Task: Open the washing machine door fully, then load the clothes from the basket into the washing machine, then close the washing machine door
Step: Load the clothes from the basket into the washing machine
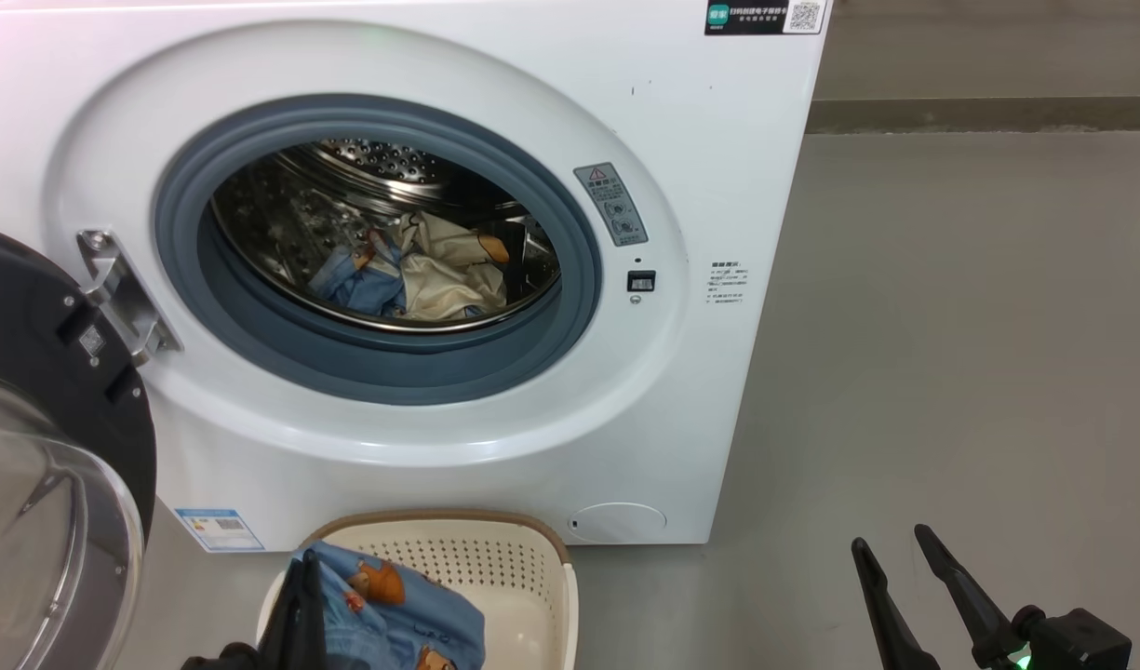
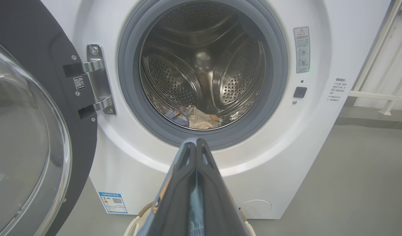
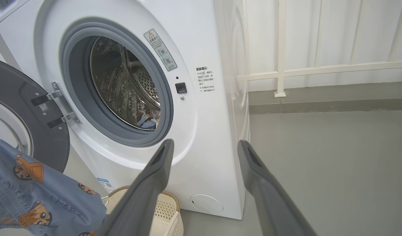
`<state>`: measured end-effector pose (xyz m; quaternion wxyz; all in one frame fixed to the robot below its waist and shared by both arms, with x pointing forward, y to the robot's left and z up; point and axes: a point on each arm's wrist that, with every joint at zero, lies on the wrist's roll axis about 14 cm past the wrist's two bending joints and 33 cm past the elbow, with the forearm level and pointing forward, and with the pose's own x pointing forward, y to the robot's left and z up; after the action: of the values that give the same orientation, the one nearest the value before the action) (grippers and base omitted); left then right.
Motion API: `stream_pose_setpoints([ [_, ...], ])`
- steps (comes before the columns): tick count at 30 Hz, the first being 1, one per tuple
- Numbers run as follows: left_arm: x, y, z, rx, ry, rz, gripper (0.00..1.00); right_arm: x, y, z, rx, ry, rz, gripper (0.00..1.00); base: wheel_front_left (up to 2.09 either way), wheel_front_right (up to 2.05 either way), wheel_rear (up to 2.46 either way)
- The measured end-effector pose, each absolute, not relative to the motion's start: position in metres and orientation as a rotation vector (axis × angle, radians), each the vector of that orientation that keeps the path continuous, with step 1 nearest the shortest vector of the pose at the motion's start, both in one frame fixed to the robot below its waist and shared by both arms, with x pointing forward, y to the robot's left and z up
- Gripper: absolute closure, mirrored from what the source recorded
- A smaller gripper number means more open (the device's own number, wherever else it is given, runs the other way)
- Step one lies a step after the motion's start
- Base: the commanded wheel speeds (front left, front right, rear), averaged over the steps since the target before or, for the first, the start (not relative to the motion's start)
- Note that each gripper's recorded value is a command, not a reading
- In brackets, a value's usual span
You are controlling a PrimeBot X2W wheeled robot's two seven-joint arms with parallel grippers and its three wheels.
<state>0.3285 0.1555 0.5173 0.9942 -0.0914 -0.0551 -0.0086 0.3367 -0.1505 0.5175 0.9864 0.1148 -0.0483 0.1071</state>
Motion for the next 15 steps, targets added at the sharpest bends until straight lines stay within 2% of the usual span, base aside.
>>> stream_pose_setpoints([
  [15,0.33,0.152,0.527,-0.18,-0.139,-0.029,1.0,0.331,-0.161,0.496,0.212,-0.032,0.178,0.0,0.0,0.0,0.0],
])
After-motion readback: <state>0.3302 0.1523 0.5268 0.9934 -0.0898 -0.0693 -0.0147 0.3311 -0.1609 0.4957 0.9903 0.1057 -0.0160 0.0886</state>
